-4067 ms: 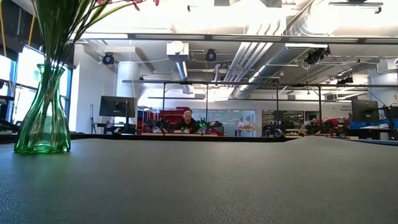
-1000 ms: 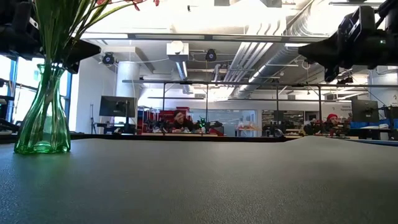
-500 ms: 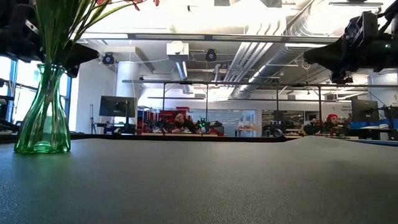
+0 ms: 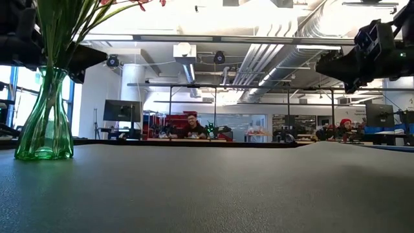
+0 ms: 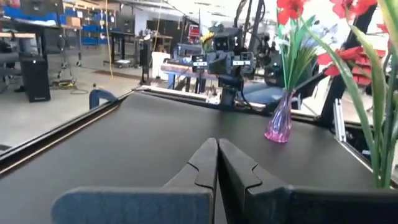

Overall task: Sort flowers into vase by color
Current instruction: Return to Home Position

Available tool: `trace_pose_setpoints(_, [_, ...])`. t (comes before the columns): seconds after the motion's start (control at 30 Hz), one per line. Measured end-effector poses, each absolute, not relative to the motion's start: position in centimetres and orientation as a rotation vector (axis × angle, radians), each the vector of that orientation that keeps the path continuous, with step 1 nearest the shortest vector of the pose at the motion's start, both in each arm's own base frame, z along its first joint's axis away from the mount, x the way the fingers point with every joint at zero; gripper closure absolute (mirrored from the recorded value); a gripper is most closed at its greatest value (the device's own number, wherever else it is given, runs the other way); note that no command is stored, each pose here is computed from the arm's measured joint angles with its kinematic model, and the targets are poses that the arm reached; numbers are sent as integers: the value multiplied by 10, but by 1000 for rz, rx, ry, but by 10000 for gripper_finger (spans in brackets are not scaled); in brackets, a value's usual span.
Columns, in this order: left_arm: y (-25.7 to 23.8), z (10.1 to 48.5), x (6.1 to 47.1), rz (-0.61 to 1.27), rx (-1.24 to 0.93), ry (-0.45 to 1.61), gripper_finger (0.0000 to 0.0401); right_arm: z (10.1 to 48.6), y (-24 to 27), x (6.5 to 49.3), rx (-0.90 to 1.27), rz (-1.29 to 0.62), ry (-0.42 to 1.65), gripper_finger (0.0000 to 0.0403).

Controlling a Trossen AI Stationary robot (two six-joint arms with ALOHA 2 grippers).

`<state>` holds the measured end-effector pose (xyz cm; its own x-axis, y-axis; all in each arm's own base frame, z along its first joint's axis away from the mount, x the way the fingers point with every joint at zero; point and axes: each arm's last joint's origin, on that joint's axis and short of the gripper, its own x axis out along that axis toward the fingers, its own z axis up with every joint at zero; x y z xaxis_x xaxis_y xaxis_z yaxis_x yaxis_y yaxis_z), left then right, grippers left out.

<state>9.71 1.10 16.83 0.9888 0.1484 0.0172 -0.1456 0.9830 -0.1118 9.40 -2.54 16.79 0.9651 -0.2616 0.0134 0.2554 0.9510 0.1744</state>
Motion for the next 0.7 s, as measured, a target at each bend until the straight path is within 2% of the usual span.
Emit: trace_pose_setpoints(0.7, [11, 168, 97, 153, -153, -28, 401, 167, -26, 95, 174, -261, -24, 402])
